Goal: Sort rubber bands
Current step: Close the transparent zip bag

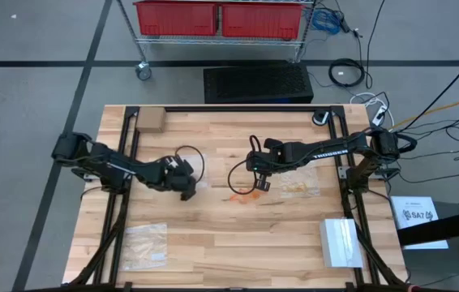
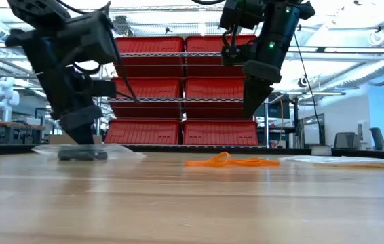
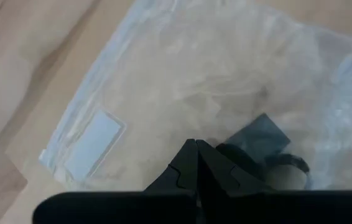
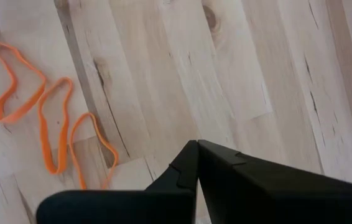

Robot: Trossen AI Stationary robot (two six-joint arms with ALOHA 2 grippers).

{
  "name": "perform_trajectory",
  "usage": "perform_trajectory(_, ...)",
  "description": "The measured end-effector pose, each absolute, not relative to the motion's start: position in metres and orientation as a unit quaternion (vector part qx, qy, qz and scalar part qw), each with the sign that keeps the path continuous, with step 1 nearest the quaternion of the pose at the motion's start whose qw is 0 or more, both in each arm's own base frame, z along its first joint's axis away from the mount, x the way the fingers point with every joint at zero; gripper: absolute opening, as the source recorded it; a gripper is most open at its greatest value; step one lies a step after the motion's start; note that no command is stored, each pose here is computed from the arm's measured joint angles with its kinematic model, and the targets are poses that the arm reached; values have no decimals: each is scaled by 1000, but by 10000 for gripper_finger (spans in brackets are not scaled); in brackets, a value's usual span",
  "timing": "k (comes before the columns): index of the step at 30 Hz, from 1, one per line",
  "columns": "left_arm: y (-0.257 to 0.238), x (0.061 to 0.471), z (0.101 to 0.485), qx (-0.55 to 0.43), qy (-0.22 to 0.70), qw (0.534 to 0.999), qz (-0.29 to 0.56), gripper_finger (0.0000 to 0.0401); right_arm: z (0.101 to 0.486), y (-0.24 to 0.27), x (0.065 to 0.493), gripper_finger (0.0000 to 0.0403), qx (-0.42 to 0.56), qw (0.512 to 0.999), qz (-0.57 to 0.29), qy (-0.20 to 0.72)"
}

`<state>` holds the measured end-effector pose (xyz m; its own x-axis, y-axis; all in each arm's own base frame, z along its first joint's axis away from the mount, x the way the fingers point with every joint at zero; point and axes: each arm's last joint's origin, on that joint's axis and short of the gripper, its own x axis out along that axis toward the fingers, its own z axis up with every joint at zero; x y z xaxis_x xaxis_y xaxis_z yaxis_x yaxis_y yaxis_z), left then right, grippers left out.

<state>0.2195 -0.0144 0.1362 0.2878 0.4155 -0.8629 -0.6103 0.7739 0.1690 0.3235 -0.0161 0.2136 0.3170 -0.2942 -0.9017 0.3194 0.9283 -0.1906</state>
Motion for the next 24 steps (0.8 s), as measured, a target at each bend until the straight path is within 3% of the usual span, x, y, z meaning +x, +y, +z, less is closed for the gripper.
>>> perform_trajectory(8, -18, 214, 151, -91, 462, 820, 325, 4, 214, -16, 324, 0, 11, 813, -189, 551)
perform_trajectory(15, -32, 215, 164, -73, 460, 857, 219, 4, 214, -12, 324, 0, 8, 814, -184, 551)
perform_trajectory(24, -41, 210, 157, -56, 505, 843, 175, 4, 214, -7, 324, 0, 4, 815, -178, 551)
